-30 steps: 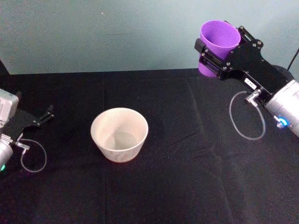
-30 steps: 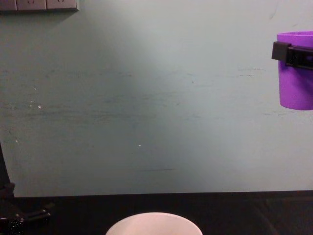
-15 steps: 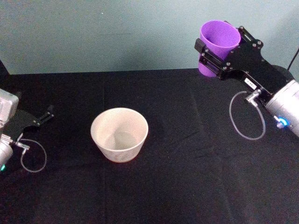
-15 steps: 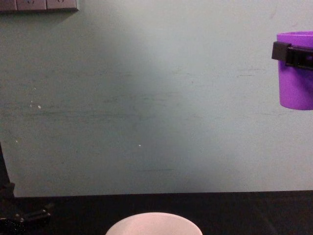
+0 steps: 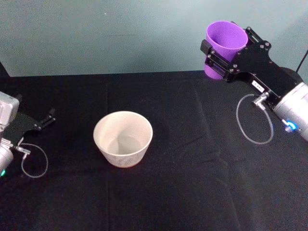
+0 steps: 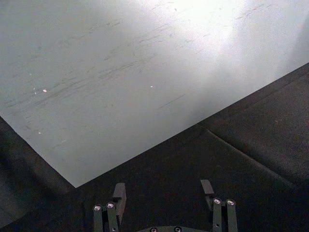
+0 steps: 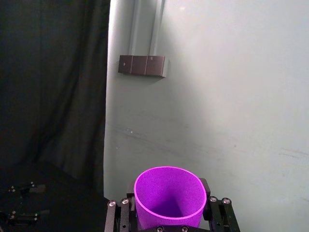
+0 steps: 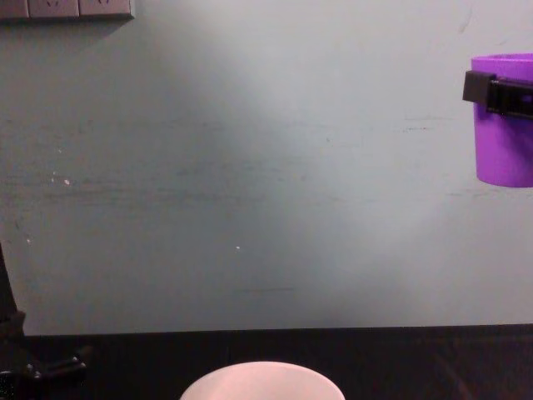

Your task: Pick up the cup and pour the mung beans from the cup into the bowl.

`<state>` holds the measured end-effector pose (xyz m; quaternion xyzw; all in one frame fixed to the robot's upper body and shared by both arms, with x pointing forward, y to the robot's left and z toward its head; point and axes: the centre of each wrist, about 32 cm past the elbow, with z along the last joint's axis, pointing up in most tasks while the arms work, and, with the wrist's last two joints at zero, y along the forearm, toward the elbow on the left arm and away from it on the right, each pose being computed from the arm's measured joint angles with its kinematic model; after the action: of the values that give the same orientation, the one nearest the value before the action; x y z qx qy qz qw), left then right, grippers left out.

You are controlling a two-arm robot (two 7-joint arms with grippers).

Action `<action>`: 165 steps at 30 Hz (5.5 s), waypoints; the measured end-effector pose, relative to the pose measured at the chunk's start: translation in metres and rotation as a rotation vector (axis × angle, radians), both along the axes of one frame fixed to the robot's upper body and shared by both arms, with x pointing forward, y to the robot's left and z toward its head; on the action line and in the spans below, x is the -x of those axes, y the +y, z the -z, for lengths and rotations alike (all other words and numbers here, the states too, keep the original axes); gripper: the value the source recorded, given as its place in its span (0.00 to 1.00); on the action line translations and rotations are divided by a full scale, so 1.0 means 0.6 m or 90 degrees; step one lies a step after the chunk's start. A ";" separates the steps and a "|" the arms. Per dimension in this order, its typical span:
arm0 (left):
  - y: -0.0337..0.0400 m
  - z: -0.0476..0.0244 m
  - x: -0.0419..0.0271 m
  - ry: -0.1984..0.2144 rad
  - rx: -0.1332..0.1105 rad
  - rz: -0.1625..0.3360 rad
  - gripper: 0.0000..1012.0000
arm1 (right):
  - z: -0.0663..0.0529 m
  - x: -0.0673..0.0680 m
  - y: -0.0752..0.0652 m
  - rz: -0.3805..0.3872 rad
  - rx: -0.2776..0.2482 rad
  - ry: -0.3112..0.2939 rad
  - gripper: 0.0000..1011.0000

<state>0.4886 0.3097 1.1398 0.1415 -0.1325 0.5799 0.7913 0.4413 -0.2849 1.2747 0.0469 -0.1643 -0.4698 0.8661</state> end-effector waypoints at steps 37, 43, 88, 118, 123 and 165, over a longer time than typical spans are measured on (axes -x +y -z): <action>0.000 0.000 0.000 0.000 0.000 0.000 0.99 | 0.000 0.000 0.000 0.000 0.000 0.000 0.74; 0.000 0.000 0.000 0.000 0.000 0.000 0.99 | 0.000 0.000 0.000 0.000 0.000 0.000 0.74; 0.000 0.000 0.000 0.000 0.000 0.000 0.99 | 0.003 -0.015 0.008 -0.020 0.005 0.008 0.74; 0.000 0.000 0.000 0.000 0.000 0.000 0.99 | 0.080 -0.142 0.059 -0.113 0.043 0.048 0.74; 0.000 0.000 0.000 0.000 0.000 0.000 0.99 | 0.094 -0.150 0.072 -0.119 0.078 0.049 0.74; 0.000 0.000 0.000 0.000 0.000 0.000 0.99 | 0.104 -0.136 0.115 -0.083 0.652 -0.269 0.74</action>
<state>0.4886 0.3097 1.1398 0.1415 -0.1325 0.5799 0.7913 0.5227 -0.2161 1.2121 -0.2768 -0.5382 -0.2558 0.7538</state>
